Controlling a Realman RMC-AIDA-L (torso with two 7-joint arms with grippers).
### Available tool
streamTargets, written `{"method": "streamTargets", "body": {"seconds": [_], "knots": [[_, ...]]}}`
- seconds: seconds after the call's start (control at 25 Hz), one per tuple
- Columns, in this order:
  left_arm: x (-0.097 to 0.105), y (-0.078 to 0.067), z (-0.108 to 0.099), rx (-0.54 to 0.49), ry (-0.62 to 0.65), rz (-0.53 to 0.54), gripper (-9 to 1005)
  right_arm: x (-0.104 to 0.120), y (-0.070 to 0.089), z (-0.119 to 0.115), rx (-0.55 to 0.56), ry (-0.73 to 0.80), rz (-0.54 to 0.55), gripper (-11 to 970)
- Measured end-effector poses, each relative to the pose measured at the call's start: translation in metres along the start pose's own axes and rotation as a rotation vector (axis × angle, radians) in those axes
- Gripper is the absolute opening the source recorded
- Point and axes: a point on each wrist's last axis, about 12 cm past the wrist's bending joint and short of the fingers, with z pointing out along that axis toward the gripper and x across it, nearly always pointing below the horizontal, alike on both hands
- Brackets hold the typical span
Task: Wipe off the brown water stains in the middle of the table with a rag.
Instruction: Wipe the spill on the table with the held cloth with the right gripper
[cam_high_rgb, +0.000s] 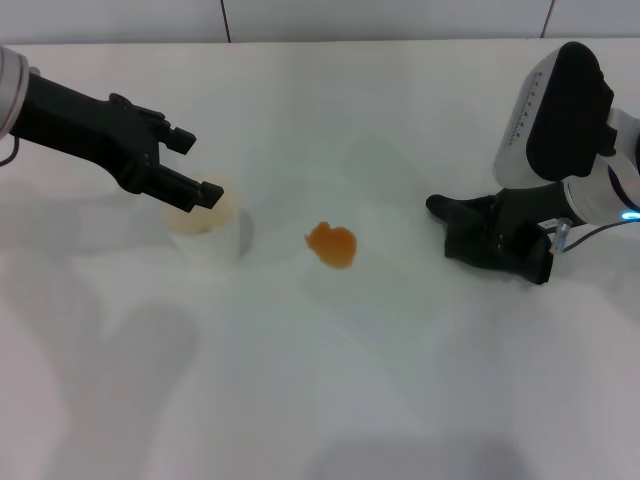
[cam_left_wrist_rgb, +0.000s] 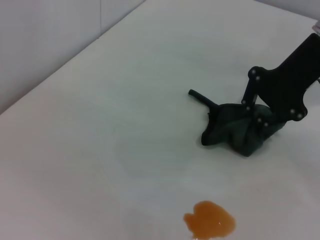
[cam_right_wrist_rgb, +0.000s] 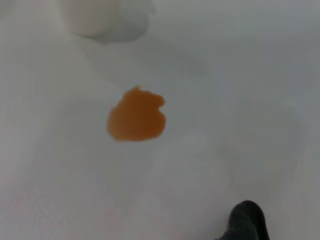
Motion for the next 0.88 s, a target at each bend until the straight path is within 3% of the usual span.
{"method": "streamTargets", "body": {"seconds": [0.4, 0.88], "knots": [[-0.001, 0.000, 0.001, -0.003, -0.012, 0.004, 894, -0.013, 0.009, 0.001, -0.030, -0.036, -0.022, 78], [-0.002, 0.001, 0.001, -0.003, -0.020, 0.005, 895, -0.050, 0.044, 0.011, -0.118, -0.066, -0.173, 78]]}}
